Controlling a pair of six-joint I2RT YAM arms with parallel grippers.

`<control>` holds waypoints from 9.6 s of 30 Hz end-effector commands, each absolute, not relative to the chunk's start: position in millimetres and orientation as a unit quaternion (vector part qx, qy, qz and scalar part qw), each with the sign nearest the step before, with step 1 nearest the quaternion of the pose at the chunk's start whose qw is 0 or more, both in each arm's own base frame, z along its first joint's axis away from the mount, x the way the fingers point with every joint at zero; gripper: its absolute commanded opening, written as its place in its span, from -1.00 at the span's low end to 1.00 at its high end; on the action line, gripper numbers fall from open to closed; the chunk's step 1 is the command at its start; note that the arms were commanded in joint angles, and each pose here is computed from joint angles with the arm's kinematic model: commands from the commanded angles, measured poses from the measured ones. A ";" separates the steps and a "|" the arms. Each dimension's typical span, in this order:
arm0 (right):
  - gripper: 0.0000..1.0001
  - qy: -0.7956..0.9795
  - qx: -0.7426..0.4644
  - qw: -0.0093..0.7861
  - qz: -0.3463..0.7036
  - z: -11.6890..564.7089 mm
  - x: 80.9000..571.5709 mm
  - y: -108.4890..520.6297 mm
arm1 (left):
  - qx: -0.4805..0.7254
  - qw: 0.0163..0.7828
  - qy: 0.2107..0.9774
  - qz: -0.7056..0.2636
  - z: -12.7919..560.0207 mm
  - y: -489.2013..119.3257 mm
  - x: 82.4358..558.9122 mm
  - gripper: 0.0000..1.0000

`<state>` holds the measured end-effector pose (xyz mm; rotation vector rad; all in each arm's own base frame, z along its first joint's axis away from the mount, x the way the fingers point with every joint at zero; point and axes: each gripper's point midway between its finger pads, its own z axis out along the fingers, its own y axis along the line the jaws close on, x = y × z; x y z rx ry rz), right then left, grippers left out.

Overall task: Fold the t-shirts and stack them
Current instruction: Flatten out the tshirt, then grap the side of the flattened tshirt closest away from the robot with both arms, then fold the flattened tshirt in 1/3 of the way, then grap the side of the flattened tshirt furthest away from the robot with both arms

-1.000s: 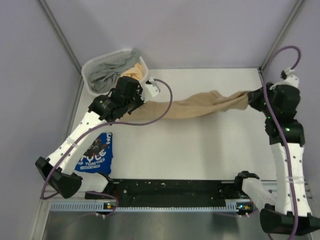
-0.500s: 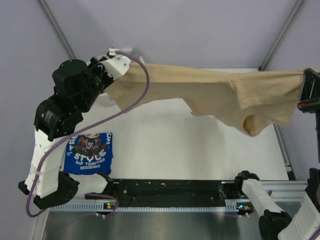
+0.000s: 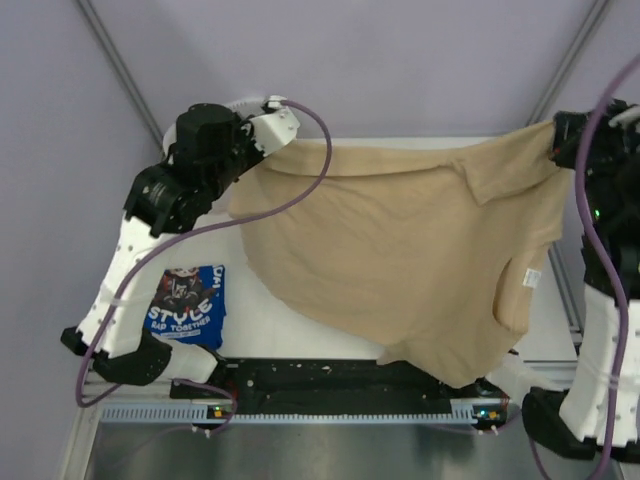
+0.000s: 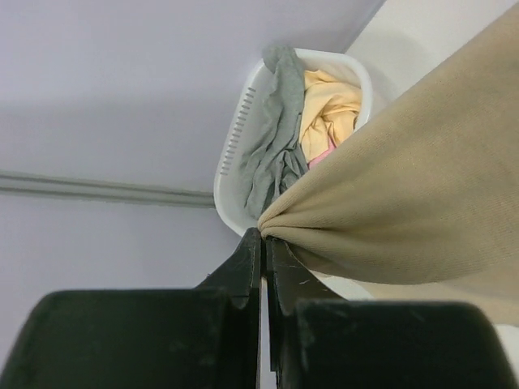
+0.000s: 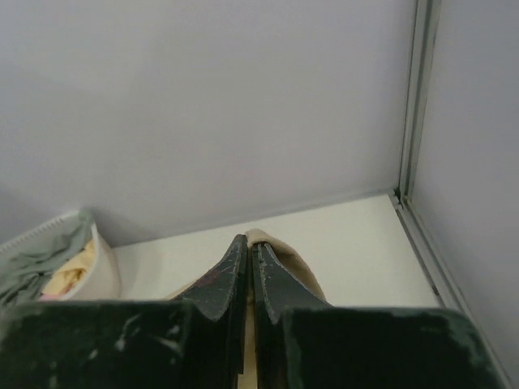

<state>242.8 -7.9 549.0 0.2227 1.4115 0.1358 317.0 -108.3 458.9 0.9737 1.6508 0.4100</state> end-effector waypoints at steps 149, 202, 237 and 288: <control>0.10 0.785 0.538 0.302 -0.048 32.6 305.1 -136.1 | 0.591 0.199 0.781 0.021 23.1 -145.7 369.9 0.26; 0.30 0.940 0.196 0.278 0.023 137.5 259.3 2.1 | 0.491 0.139 0.852 -0.119 57.0 -113.9 262.9 0.26; 0.05 0.843 -0.508 0.179 -0.011 54.9 207.3 56.6 | 0.486 0.128 0.858 -0.111 35.6 -111.6 267.3 -1.00; 0.18 0.951 0.018 0.297 0.089 66.3 484.0 -3.2 | 0.404 0.233 0.880 -0.088 89.8 -128.6 433.7 0.14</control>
